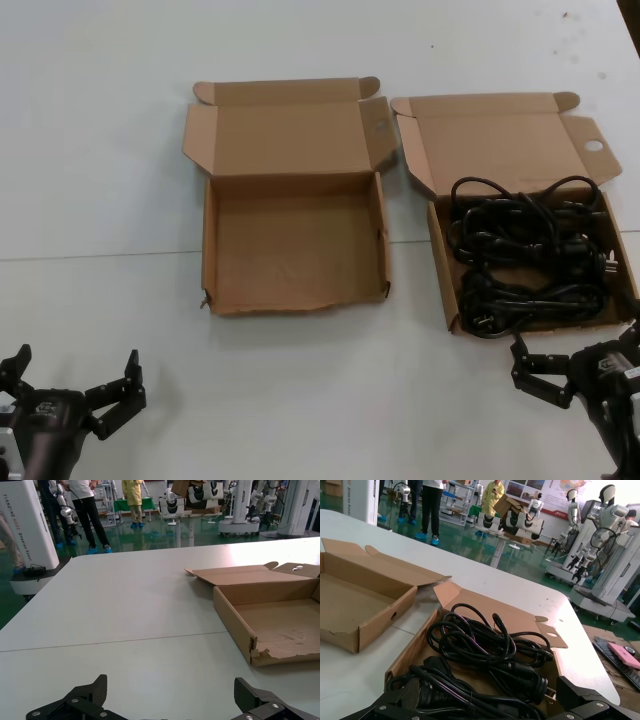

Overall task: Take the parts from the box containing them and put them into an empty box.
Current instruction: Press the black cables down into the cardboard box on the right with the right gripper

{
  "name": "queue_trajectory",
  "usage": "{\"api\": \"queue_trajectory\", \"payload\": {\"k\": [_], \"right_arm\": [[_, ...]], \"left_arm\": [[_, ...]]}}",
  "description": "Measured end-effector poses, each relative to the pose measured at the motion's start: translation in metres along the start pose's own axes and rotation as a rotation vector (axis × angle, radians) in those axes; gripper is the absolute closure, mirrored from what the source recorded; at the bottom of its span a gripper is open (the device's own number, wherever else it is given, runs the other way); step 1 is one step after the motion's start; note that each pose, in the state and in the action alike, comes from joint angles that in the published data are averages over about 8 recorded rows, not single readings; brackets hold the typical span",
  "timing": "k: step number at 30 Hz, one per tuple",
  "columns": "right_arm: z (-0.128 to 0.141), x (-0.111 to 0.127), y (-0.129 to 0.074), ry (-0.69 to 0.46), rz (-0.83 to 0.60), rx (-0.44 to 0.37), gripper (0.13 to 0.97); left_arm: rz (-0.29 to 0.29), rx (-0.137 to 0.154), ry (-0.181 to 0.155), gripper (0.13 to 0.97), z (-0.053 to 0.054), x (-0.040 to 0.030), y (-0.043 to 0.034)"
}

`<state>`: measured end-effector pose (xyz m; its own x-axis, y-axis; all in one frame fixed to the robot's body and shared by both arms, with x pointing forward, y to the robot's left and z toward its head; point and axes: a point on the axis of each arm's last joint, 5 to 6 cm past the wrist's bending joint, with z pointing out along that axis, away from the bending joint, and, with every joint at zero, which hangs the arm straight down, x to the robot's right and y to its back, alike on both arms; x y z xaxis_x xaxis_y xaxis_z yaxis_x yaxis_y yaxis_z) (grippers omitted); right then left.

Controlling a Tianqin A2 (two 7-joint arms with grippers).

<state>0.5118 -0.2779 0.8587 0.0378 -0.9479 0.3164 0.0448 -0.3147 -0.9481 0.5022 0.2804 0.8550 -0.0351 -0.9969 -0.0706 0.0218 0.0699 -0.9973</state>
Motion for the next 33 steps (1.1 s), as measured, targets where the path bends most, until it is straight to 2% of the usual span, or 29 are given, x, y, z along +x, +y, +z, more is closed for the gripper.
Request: {"api": "queue_trajectory", "payload": {"k": [5, 14, 22, 23, 33], "right_arm": [[0.000, 0.003, -0.001, 0.006, -0.011, 0.002, 0.130], [0.002, 0.013, -0.009, -0.001, -0.030, 0.012, 0.130], [0.011, 0.031, -0.036, -0.070, -0.035, 0.020, 0.130], [0.012, 0.034, -0.040, -0.084, -0.036, 0.016, 0.130], [0.029, 0.057, -0.076, -0.217, -0.127, -0.040, 0.130]], "left_arm": [[0.000, 0.000, 0.000, 0.177, 0.000, 0.0000, 0.0000], [0.000, 0.000, 0.000, 0.289, 0.000, 0.0000, 0.0000], [0.000, 0.000, 0.000, 0.466, 0.000, 0.0000, 0.0000], [0.000, 0.000, 0.000, 0.466, 0.000, 0.0000, 0.0000], [0.000, 0.000, 0.000, 0.717, 0.000, 0.0000, 0.0000]]}}
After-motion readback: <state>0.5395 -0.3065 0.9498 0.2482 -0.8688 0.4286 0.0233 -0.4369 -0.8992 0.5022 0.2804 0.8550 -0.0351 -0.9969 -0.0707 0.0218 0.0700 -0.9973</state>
